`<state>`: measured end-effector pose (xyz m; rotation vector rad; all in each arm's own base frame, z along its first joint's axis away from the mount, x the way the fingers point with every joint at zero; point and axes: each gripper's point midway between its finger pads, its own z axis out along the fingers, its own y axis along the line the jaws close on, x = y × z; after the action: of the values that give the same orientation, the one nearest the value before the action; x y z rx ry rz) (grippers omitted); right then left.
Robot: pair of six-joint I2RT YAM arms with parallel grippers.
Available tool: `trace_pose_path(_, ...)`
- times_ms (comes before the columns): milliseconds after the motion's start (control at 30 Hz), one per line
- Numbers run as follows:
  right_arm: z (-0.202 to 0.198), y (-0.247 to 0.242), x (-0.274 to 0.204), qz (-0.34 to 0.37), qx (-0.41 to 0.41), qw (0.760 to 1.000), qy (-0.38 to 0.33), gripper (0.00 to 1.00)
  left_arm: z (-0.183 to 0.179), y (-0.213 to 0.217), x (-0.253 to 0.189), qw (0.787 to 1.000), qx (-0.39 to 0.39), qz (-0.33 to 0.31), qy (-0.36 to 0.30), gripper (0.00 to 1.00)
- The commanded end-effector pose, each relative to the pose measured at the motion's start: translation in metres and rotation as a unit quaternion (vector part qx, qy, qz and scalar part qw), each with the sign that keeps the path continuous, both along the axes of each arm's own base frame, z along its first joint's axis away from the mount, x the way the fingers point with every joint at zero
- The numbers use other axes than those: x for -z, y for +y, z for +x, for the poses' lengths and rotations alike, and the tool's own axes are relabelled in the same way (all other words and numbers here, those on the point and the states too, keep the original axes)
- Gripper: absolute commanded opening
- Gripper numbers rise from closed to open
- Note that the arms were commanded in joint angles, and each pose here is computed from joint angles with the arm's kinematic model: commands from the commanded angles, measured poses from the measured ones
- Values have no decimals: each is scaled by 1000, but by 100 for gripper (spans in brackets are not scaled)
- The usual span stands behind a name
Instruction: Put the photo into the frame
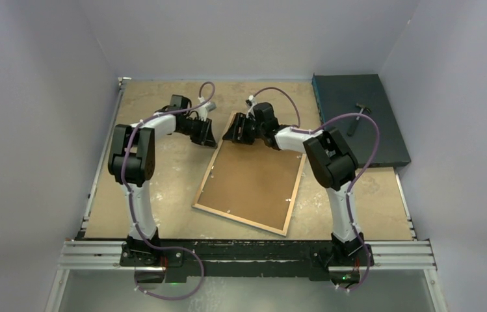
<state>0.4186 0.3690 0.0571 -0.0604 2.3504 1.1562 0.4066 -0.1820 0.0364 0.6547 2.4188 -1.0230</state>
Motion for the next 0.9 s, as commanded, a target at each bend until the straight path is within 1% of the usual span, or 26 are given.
trace_pose_path(0,31,7,-19,7,37,999,-26,56,14,-16,-18,999,13,-30,-27,17)
trace_pose_path(167,38,5,6,-25,45,999,-5,52,12,-17,-12,999,18,-26,-25,16)
trace_pose_path(500,22,-20,45,-88,62,994,27,47,9,-18,-6,999,23,-19,-22,14)
trace_pose_path(600,18,-22,52,-88,64,994,29,47,7,-19,-4,999,24,-17,-21,14)
trace_pose_path(867,30,-16,50,-80,60,995,12,44,-1,-22,7,999,36,-4,-15,10)
